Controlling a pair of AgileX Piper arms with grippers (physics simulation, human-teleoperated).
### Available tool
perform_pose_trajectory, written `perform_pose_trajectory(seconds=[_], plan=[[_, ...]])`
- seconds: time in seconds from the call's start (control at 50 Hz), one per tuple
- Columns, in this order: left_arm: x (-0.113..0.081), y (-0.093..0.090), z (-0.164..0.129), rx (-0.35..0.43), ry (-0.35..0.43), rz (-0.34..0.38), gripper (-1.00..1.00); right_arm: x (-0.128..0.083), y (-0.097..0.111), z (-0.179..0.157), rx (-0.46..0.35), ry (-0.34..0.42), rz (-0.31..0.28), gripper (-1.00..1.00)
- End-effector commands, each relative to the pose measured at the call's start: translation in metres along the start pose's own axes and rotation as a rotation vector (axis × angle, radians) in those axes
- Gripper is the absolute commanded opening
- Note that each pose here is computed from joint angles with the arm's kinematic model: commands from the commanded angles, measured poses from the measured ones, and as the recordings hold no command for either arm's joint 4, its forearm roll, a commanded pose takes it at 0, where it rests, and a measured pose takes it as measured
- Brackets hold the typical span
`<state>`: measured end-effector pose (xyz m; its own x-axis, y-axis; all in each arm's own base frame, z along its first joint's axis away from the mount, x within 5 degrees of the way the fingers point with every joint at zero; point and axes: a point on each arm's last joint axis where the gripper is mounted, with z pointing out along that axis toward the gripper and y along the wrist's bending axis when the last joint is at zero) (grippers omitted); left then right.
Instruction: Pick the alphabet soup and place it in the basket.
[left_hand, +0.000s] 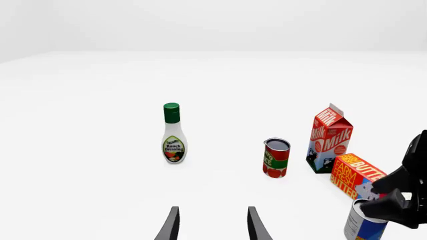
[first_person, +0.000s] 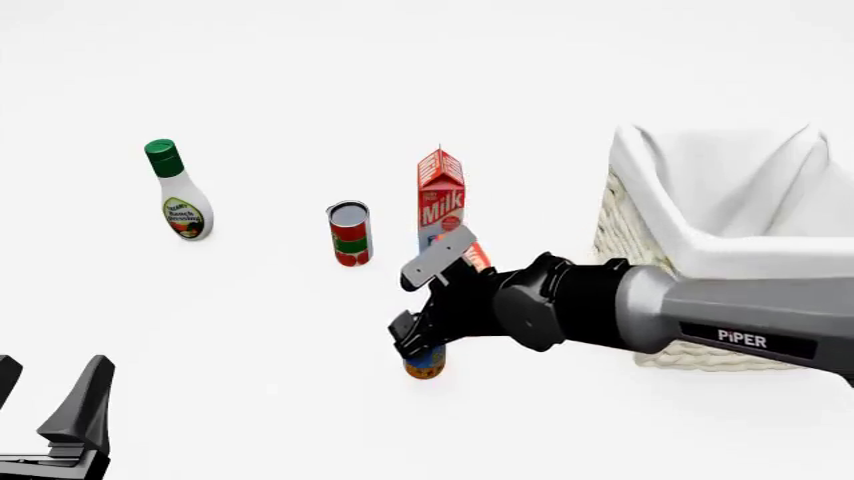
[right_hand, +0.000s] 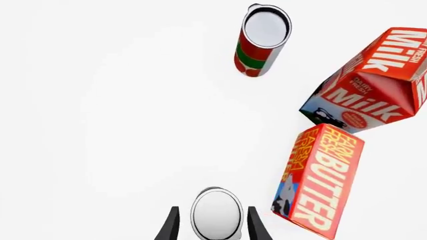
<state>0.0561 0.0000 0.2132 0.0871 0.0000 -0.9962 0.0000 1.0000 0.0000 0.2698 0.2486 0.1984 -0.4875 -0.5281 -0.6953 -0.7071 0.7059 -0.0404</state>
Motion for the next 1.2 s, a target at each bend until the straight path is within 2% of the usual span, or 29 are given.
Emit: perform_pose_trajectory(seconds=[0.02,0.32,0.46,0.58,0.66,1.2], plan=[[0.0,0.0,0.0,0.0,0.0,0.0,1.0,0.003,0.004,0.004,-0.007,0.006,0.0,1.0],[0.0,0.0,0.0,0.0,0.0,0.0,1.0,0.005,-0.001,0.008,0.003,0.007,0.006,1.0],[0.0,0.0,0.0,0.0,0.0,0.0,1.0,-0.001,-0.001,0.002,0.002,0.01,0.006,1.0],[0.0,0.0,0.0,0.0,0.0,0.0,1.0,0.005,-0.001,0.005,0.002,0.008,0.004,1.0],[0.0,0.0,0.0,0.0,0.0,0.0,1.0,0.0,-0.001,0.0,0.001,0.007,0.005,1.0],[0.0,0.0,0.0,0.0,0.0,0.0,1.0,0.005,-0.002,0.016,0.003,0.024,0.009,1.0]])
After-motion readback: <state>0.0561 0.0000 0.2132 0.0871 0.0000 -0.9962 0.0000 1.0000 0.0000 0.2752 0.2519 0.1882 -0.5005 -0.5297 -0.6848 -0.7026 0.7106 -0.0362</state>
